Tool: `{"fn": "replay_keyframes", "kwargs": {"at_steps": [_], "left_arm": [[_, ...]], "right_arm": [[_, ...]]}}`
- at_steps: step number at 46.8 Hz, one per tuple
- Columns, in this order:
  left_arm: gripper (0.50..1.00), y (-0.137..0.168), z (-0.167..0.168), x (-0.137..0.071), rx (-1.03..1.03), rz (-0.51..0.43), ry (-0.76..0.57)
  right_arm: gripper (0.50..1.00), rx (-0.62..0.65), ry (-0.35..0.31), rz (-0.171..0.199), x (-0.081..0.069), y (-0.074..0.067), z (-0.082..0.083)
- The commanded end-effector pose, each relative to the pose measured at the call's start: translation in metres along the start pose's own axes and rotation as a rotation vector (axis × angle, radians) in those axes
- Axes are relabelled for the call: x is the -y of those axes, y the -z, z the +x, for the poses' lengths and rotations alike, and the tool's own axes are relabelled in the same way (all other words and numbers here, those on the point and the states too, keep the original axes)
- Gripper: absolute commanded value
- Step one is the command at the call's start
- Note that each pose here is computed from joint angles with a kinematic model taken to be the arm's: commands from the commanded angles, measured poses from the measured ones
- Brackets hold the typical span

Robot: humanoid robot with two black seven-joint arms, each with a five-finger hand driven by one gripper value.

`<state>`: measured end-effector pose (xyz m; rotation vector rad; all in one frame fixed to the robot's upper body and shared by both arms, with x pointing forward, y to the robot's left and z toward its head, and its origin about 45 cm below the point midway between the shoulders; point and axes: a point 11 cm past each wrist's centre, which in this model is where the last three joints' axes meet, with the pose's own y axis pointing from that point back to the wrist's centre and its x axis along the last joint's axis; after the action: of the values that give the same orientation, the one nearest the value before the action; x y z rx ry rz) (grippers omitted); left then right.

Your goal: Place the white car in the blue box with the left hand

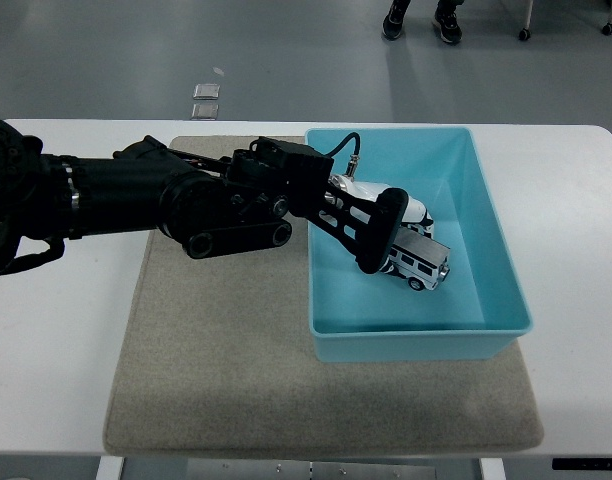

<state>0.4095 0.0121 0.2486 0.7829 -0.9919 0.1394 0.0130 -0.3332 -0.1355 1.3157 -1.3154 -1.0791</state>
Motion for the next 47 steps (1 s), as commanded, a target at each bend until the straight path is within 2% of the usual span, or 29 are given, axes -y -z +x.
{"fn": "replay_keyframes", "kwargs": {"at_steps": [1,3,12,17,19,25,30,40,47], "left_arm": [[0.951,-0.002,0.0,0.0,-0.003,-0.006,0.001],[0.964,-0.004,-0.001,0.0,-0.003,-0.011,0.004],[0.964,-0.006,0.004,-0.002,-0.009,-0.02,-0.006],[0.971,-0.013,0.025,-0.006,-0.031,-0.043,-0.059],[0.994,-0.014,0.035,-0.009,-0.043,-0.047,-0.086],[0.994,-0.013,0.074,-0.026,-0.058,-0.053,-0.183],[0.996,-0.008,0.104,-0.042,-0.158,-0.065,-0.284],[0.996,0.032,0.176,-0.095,-0.516,-0.082,-0.58],[0.996,0.089,0.202,-0.131,-0.788,-0.032,-0.82]], "right_arm": [[0.936,0.0,0.0,0.0,0.0,0.0,0.0],[0.936,0.001,0.0,0.0,0.0,0.0,0.0],[0.936,0.0,0.0,0.0,0.0,0.0,0.0],[0.936,0.0,0.0,0.0,0.0,0.0,0.0],[0.936,0.0,0.0,0.0,0.0,0.0,0.0],[0.936,0.0,0.0,0.0,0.0,0.0,0.0],[0.936,0.0,0.0,0.0,0.0,0.0,0.0],[0.936,0.001,0.0,0.0,0.0,0.0,0.0],[0.936,0.0,0.0,0.0,0.0,0.0,0.0]]}}
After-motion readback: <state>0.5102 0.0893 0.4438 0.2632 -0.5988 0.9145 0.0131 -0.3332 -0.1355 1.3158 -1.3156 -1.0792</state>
